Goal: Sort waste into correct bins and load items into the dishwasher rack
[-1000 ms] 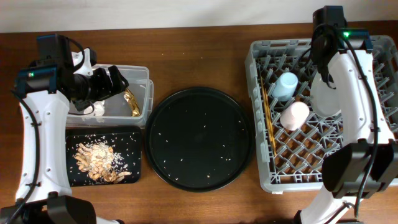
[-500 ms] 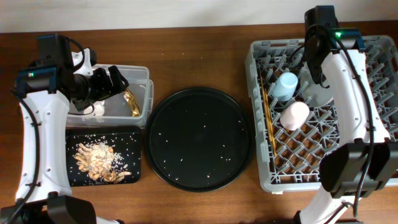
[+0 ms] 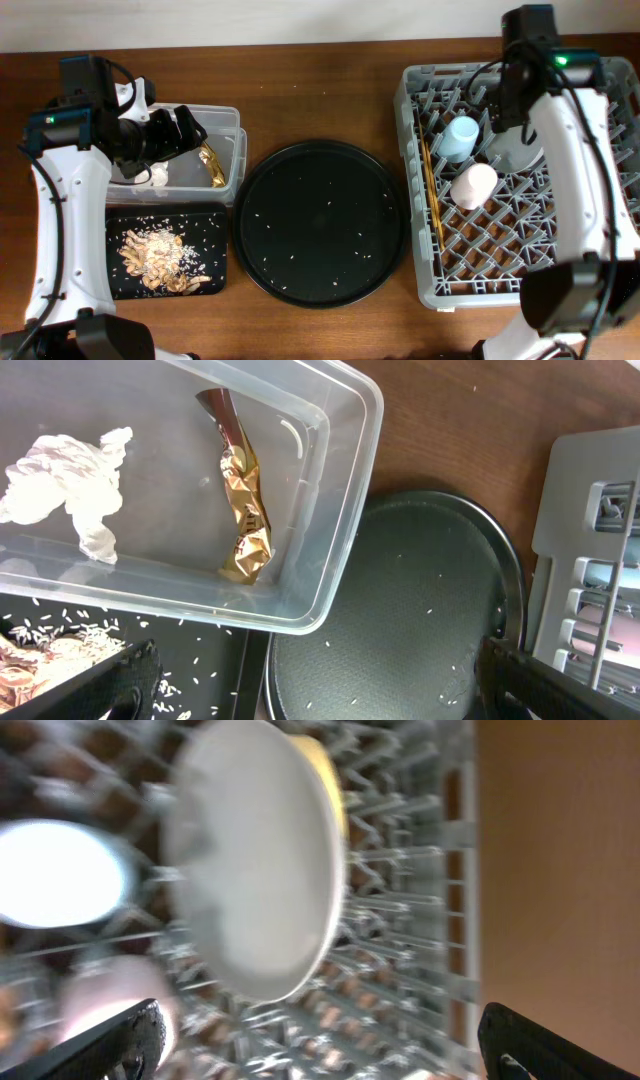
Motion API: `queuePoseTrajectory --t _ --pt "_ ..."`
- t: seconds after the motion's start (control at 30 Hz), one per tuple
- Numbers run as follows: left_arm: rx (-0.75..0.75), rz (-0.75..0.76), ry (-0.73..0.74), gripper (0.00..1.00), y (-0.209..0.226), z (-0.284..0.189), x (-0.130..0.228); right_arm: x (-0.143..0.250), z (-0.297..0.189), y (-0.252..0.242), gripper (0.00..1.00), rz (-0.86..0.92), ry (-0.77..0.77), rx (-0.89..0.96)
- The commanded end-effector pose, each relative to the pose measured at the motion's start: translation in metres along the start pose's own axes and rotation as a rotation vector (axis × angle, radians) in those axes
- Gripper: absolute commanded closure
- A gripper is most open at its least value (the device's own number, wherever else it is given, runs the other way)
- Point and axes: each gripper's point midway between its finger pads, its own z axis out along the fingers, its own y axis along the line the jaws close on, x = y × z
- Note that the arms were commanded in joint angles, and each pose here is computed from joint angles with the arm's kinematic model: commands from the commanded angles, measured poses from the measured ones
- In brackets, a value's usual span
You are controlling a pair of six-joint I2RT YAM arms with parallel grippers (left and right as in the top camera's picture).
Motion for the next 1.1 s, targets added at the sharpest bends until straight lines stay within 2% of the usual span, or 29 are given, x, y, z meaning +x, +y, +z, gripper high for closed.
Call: queuePoseTrajectory --t 0.0,0.07,0.13,0.77,0.9,1.07 --pt "0.000 0.000 -0.019 0.01 -0.002 -0.007 0.000 -0.016 -0.046 0.058 0.02 0.053 -0.128 -0.429" --pt "0.000 0.000 -0.019 0.01 -0.002 -0.007 0.000 -0.015 -0.055 0.078 0.02 0.044 -0.129 -0.557" --pt "0.000 0.000 -0.019 0.01 -0.002 -0.007 0.000 -0.017 -0.056 0.085 0.02 0.041 -0.130 -0.597" --pt "0.000 0.000 -0.019 0.01 -0.002 -0.007 0.000 -0.016 -0.052 0.088 0.02 0.038 -0.117 -0.599" --pt "0.000 0.000 -0.019 0.01 -0.002 -0.007 0.000 -0.016 -0.070 0.079 0.02 0.046 -0.166 -0.594" --pt "0.000 0.000 -0.019 0.01 -0.002 -0.007 0.000 -0.006 -0.136 0.045 0.02 0.079 -0.344 -0.572"
